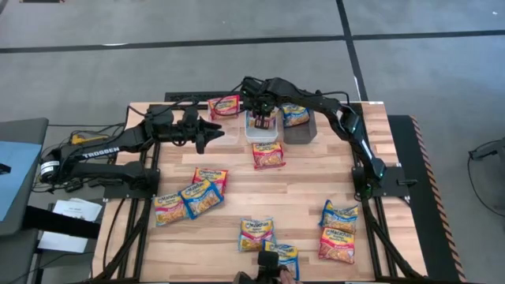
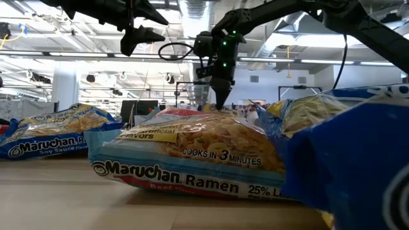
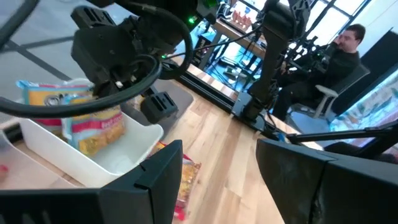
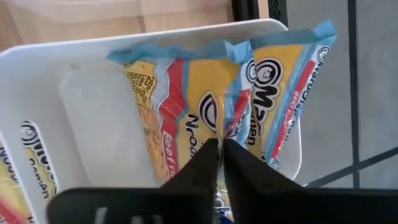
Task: Sort Maruchan noodles
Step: Put the light blue noodle pack into the white bin, then put the blue noodle pack into the black bin
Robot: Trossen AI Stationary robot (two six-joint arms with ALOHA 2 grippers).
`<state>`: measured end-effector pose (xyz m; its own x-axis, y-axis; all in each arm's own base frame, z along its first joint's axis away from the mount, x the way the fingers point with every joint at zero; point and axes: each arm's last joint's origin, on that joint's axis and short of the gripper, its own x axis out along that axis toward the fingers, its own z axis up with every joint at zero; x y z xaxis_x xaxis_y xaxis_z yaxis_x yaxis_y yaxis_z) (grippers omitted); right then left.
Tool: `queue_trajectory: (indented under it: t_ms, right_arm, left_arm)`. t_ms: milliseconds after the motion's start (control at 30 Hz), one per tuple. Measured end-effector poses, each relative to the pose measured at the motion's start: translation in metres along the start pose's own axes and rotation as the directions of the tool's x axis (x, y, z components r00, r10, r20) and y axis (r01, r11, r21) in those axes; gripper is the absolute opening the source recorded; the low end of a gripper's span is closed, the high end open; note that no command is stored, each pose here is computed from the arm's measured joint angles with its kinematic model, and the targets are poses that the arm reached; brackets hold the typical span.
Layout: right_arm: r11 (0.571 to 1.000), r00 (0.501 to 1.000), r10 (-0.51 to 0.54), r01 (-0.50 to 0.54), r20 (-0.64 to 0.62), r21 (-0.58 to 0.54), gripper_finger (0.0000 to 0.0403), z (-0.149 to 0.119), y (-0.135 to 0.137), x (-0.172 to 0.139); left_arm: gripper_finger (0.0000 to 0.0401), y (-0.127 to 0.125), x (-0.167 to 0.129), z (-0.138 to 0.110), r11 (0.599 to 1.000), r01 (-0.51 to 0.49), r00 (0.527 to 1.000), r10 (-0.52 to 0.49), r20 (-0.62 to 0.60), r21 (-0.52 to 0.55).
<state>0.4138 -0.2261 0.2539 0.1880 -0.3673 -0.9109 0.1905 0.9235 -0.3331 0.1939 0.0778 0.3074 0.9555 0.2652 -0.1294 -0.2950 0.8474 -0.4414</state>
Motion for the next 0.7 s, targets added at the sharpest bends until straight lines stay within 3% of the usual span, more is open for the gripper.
queue_trajectory:
  t_ms: [400,700]
  right_arm:
    - [0.998,0.999,-0.01,0.012,-0.034,0.062,0.0157,-0.002,-0.001,-0.007]
    - [0.999,1.0,-0.011,0.011,0.005,0.052,0.0163,0.005,0.002,-0.054]
  left_arm:
    - [0.0193,0.0,0.0,0.0,1.0,-0.008,1.0,0.008,0.003,0.016]
    - [0.0193,0.001,0.0,0.0,0.998,-0.036,0.999,0.035,0.016,0.042]
